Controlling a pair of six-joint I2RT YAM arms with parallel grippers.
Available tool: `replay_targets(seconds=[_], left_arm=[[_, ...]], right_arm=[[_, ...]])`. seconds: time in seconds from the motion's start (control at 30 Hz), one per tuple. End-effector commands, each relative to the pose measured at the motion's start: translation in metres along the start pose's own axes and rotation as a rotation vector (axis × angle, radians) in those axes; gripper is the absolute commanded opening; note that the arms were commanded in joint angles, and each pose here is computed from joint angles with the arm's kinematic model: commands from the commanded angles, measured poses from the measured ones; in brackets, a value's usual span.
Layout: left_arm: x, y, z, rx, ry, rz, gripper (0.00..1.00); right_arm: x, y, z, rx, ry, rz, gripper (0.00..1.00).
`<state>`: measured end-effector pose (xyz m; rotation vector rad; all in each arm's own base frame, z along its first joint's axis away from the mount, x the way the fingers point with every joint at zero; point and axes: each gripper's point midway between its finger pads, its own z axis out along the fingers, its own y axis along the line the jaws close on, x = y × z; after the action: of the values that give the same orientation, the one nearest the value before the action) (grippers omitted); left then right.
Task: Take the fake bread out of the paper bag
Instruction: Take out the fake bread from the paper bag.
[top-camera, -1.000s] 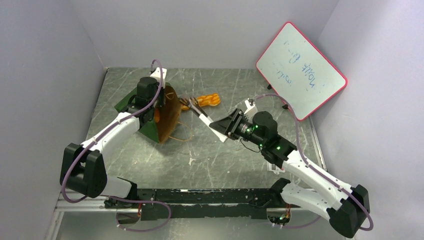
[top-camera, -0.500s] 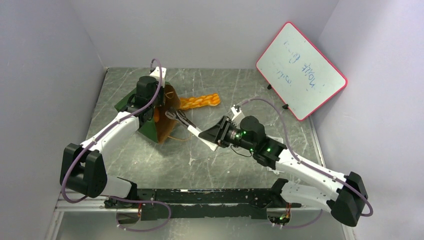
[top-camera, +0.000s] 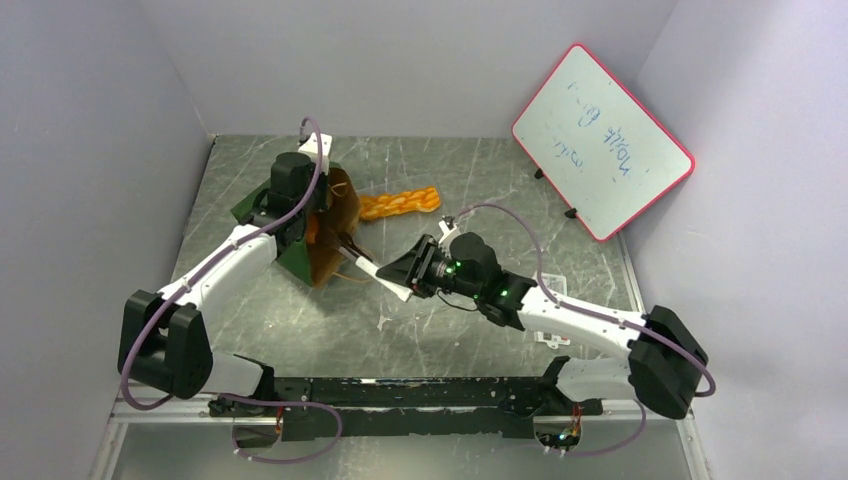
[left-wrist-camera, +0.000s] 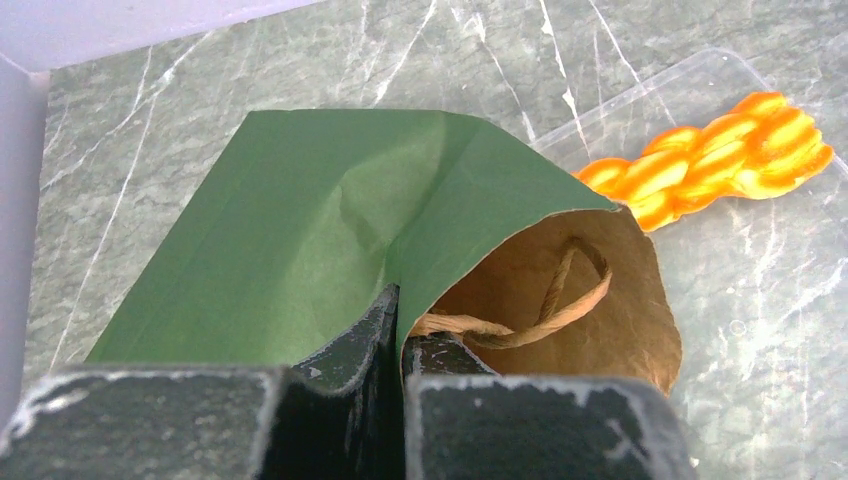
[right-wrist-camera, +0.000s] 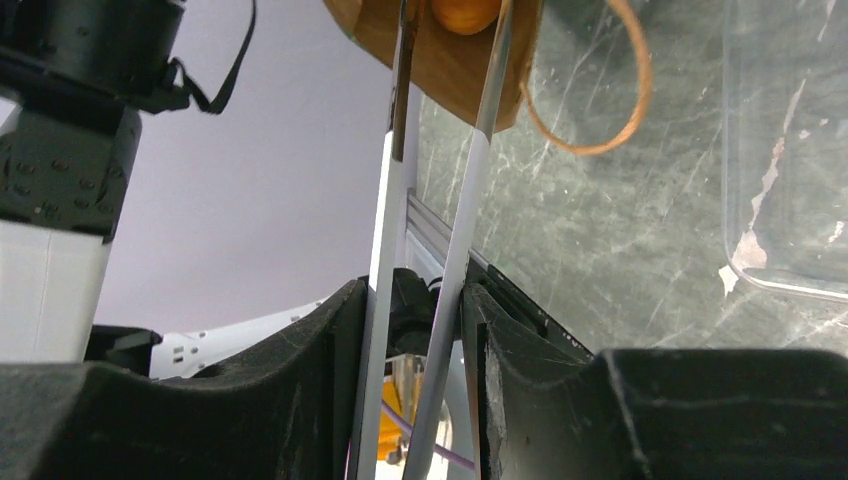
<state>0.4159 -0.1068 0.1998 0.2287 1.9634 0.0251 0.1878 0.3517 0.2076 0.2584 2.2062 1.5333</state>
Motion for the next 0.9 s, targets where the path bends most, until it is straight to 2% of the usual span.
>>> replay_targets(seconds=[0.0, 0.33, 0.87], left_arm=[[-0.027, -0.001, -0.01, 0.033, -0.098, -0.023, 0.07], [-0.028, -0.001, -0.015, 0.04, -0.114, -0.037, 0.07], [-0.02, -0.006, -0.013, 0.057, -0.118, -0.054, 0.07]], right_arm=[[-0.005, 0.03, 0.011, -0.11, -0.017, 0.064, 0.41], [-0.006, 0.026, 0.033, -0.095, -0.016, 0.169, 0.42], [-0.006, 0.013, 0.061, -0.038, -0.013, 0.238, 0.44]])
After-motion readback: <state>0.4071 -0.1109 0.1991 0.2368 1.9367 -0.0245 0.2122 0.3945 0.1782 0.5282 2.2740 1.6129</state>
